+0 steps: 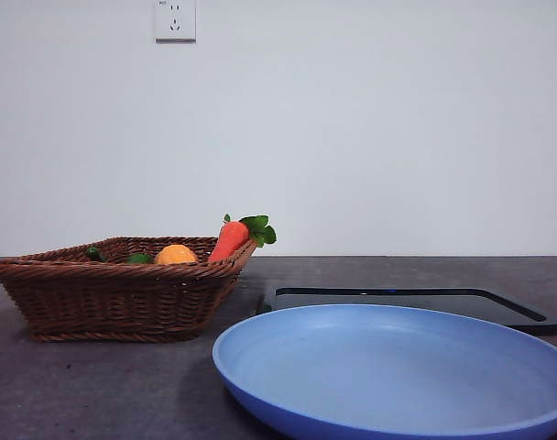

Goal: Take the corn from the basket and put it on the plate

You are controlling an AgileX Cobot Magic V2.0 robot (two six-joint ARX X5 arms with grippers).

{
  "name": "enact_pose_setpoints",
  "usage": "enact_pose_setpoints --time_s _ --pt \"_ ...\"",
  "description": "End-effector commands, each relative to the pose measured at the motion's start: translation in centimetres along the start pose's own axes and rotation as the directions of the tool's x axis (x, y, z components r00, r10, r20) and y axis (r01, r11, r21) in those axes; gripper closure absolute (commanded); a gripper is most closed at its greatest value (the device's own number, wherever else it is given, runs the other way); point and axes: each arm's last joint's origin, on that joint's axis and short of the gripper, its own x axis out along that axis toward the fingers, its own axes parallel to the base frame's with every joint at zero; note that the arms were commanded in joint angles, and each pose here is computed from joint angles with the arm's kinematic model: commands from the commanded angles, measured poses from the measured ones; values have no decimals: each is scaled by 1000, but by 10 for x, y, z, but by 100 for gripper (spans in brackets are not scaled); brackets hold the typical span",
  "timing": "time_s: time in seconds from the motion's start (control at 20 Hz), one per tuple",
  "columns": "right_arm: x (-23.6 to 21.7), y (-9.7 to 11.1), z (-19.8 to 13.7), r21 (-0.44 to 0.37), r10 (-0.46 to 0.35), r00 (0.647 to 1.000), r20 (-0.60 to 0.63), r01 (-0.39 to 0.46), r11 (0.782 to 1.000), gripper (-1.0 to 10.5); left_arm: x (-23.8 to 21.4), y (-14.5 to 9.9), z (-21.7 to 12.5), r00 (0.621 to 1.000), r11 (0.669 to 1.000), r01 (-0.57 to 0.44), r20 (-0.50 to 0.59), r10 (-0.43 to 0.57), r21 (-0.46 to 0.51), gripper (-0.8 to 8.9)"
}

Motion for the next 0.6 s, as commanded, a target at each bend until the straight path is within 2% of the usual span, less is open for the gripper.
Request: enact_pose_setpoints --time_s 0.05,0.25,0.5,0.6 --pt "0 0 1 121 6 1000 27 -9 993 945 2 2 -9 999 996 -8 -34 5 -84 807" --pt "0 0 1 295 -2 1000 27 -6 956 945 2 2 -9 999 988 -10 -34 5 -154 807" --pt "0 0 2 425 9 1000 26 -19 905 945 2 2 -8 999 961 -4 -33 -6 -277 807" --pt "-1 1 5 458 36 999 41 -51 888 945 1 0 -5 999 949 21 -30 -31 -313 807"
